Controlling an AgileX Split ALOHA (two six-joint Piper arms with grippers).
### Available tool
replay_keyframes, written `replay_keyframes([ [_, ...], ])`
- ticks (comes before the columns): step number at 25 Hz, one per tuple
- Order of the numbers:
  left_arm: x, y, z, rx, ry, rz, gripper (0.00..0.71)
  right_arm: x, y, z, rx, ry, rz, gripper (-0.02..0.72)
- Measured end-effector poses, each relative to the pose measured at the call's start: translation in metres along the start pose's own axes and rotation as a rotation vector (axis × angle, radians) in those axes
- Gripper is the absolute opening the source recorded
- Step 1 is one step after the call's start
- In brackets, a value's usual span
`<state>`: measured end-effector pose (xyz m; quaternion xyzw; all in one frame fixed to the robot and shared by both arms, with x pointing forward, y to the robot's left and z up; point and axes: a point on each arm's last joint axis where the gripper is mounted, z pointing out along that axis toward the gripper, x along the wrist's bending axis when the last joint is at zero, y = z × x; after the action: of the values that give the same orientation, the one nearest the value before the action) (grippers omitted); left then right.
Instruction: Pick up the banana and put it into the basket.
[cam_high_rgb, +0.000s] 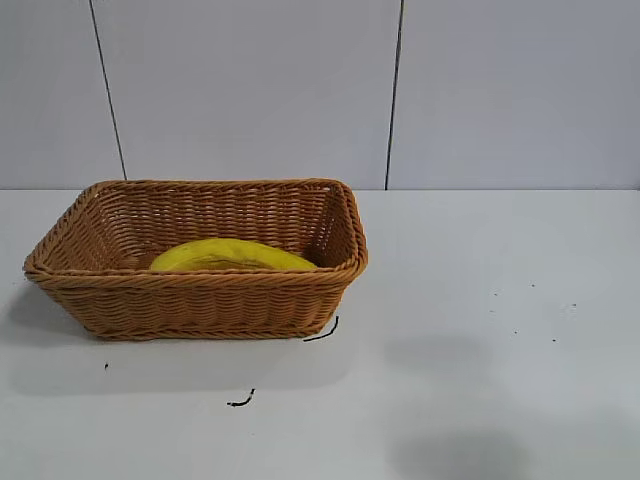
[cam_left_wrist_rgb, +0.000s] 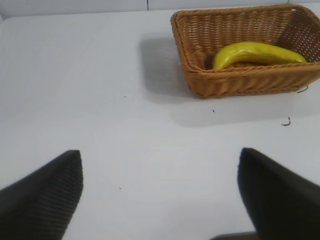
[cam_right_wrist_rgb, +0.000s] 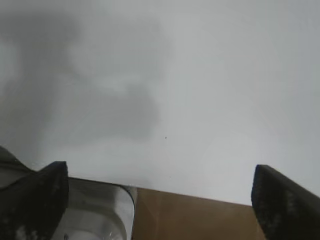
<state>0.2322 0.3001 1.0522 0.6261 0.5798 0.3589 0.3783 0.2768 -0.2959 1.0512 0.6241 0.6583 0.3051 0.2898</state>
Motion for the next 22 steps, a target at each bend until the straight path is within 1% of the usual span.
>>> replay_keyframes([
  [5,0.0,0.0,0.0,0.0,0.0,0.0,0.635,0.001,-0.018,-0.027,-0.203,-0.001,-0.002,0.678],
  [7,0.0,0.0,0.0,0.0,0.0,0.0,0.635,0.001,-0.023,-0.033,-0.254,-0.001,-0.003,0.678],
  [22,0.0,0.0,0.0,0.0,0.0,0.0,0.635,0.001,-0.025,-0.034,-0.266,0.001,-0.004,0.678],
])
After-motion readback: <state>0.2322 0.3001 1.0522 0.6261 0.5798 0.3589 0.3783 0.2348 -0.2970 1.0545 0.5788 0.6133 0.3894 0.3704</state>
